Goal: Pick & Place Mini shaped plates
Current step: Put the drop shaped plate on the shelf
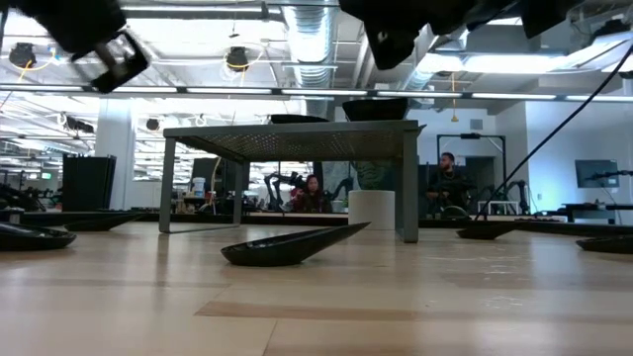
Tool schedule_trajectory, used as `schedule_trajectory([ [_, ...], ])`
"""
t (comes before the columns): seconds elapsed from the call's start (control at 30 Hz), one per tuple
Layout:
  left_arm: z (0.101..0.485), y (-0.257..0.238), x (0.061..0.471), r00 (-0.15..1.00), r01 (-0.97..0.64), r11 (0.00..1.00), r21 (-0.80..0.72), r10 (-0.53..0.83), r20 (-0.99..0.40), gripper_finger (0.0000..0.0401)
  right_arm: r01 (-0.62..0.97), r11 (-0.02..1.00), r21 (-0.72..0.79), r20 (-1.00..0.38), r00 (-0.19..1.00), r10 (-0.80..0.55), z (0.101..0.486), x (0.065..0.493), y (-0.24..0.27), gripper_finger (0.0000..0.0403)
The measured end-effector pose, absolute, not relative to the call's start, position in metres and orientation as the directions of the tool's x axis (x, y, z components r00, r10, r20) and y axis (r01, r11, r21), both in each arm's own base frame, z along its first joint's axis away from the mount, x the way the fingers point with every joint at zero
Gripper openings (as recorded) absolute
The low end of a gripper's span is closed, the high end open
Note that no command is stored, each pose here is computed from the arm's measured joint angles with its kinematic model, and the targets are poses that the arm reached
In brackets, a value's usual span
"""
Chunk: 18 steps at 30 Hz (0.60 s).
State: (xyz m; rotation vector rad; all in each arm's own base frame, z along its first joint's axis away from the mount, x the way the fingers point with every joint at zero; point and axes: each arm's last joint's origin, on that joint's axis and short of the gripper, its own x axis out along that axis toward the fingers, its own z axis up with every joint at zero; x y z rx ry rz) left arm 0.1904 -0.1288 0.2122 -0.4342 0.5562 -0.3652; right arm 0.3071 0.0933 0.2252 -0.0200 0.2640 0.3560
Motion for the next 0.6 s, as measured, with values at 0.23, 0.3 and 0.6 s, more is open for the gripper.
schedule_trajectory([
  [0.23,0.196,-0.135,0.174,0.779,-0.006,0.903,-0.429,-0.264,-0.568,0.0108,-0.340,0.940,0.022,-0.265,0.905,0.334,0.225,0.306,0.096,0.0087],
  [0.3,0.193,-0.136,0.175,0.806,-0.026,0.928,-0.372,-0.201,-0.557,0.0106,-0.344,0.939,0.022,-0.264,0.904,0.337,0.225,0.306,0.098,0.0087],
  [0.6,0.168,-0.149,0.190,0.813,-0.021,0.969,-0.248,-0.128,-0.569,0.0104,-0.342,0.935,0.097,-0.259,0.898,0.356,0.225,0.304,0.104,0.0087],
])
